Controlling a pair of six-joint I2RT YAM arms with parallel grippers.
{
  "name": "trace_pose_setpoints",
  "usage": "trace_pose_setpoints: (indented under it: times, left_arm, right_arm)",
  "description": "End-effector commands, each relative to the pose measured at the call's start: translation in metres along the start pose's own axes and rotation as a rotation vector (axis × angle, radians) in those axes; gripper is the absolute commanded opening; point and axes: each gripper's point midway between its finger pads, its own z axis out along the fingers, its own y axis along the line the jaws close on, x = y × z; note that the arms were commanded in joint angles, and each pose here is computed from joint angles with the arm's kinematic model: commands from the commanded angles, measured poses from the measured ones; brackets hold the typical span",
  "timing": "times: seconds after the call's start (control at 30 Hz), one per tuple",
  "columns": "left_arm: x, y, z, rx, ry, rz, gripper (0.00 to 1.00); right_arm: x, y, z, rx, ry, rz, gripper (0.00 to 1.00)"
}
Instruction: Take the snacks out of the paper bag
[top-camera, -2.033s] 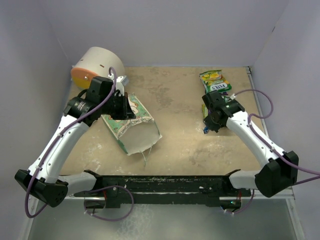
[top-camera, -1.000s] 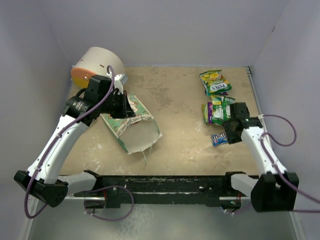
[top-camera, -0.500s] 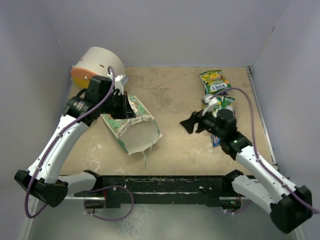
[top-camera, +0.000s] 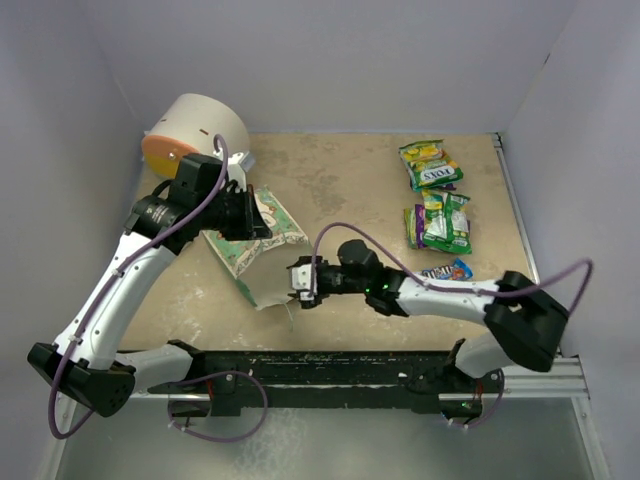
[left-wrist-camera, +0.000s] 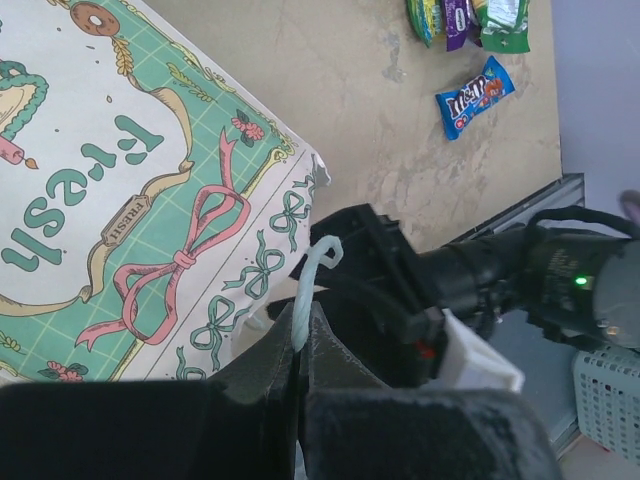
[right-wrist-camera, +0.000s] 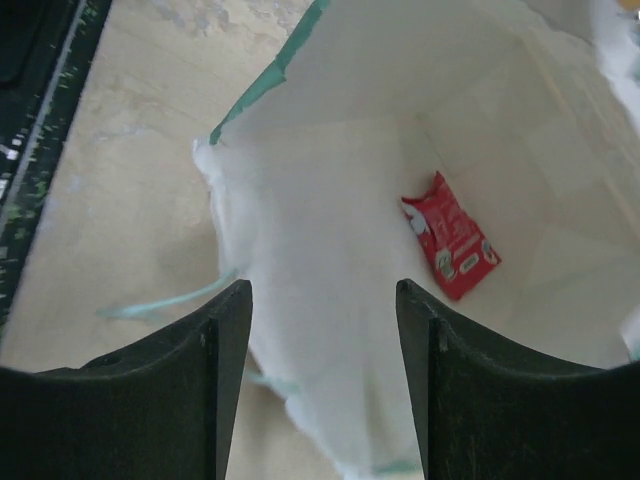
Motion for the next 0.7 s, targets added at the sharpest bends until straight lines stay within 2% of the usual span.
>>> trace_pose_setpoints:
  times: [0.0, 0.13, 0.33, 0.67]
  left_arm:
    - [-0.008, -0.010, -0.009, 0.037, -0.038, -0.009, 0.00]
    - [-0.005, -0.011, -0.012, 0.040, -0.029, -0.004, 0.00]
    - [-0.006, -0.019, -0.017, 0.078, -0.030, 0.018, 0.00]
    - [-0.007, -0.033, -0.025, 0.147, -0.018, 0.070, 0.00]
  right_arm:
    - [-0.037, -0.052, 0.034, 0.158, -0.135, -0.283, 0.60]
    - [-0.025, -0.068, 0.061, 0.226, -0.102, -0.319, 0.50]
    - [-0.002, -0.090, 0.076, 0.410, -0.063, -0.284, 0.38]
    - [0.023, -0.103, 0.092, 0.492, 0.000, -0.322, 0.37]
